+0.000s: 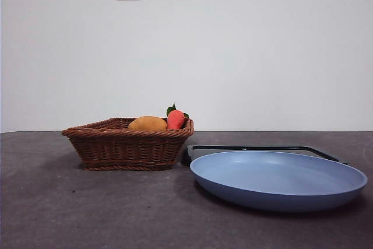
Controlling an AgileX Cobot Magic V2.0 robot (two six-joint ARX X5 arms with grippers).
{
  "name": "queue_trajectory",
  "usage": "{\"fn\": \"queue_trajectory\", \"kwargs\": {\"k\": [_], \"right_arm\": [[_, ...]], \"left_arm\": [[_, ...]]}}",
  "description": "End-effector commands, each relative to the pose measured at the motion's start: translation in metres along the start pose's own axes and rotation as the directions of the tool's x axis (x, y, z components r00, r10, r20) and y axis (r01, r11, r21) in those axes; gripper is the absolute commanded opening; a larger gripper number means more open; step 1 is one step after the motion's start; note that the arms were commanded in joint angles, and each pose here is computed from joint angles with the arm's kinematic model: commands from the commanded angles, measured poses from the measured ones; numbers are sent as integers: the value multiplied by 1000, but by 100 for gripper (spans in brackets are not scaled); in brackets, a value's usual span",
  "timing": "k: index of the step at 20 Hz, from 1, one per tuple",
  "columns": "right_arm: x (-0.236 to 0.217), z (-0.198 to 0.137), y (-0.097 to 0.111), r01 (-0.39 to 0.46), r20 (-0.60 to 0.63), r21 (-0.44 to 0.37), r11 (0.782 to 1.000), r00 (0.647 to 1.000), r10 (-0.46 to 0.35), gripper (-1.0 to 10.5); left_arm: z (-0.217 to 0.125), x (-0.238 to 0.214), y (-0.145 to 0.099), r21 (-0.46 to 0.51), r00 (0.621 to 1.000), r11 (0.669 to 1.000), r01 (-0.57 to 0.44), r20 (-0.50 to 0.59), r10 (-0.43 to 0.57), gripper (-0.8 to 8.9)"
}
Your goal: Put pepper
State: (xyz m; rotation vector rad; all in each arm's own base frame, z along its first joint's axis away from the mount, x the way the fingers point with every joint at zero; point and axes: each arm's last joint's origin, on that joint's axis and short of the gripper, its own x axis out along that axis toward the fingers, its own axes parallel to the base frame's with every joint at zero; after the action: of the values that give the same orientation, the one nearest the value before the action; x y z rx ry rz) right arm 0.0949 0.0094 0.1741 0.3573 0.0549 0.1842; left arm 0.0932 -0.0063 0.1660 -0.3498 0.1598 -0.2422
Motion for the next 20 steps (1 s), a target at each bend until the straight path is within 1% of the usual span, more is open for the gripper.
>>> {"fn": "queue_trajectory", "kwargs": {"k": [1, 5, 7, 10, 12, 15, 18, 20], "right_arm": [[-3, 21, 8, -25, 50, 38, 999, 998, 23, 5], [-2, 47, 19, -48, 35, 35, 998, 998, 46, 5], [0, 62, 24, -35, 2, 30, 999, 999, 35, 5], [5, 84, 33, -49, -99, -14, 999, 994, 47, 5], [9, 97, 39, -61, -181, -41, 997, 982, 53, 5], [15, 116, 46, -85, -314, -83, 993, 948, 54, 5], [22, 130, 53, -133, -449, -117, 984, 891, 67, 5], [25, 137, 56, -158, -539, -141, 977, 840, 58, 5]], "left_arm": [[21, -6, -9, -19, 999, 1000, 24, 48, -23, 7], [46, -10, -19, -25, 1000, 999, 19, 17, -19, 7], [59, -8, -24, -29, 999, 999, 35, -17, -35, 7], [78, -4, -31, -5, 993, 997, 79, -89, -79, 7], [90, -1, -36, 8, 983, 994, 111, -145, -109, 7], [105, 5, -41, 24, 959, 986, 167, -237, -157, 6], [116, 10, -46, 35, 922, 974, 225, -330, -201, 6], [122, 12, -48, 50, 895, 967, 248, -394, -209, 6]]}}
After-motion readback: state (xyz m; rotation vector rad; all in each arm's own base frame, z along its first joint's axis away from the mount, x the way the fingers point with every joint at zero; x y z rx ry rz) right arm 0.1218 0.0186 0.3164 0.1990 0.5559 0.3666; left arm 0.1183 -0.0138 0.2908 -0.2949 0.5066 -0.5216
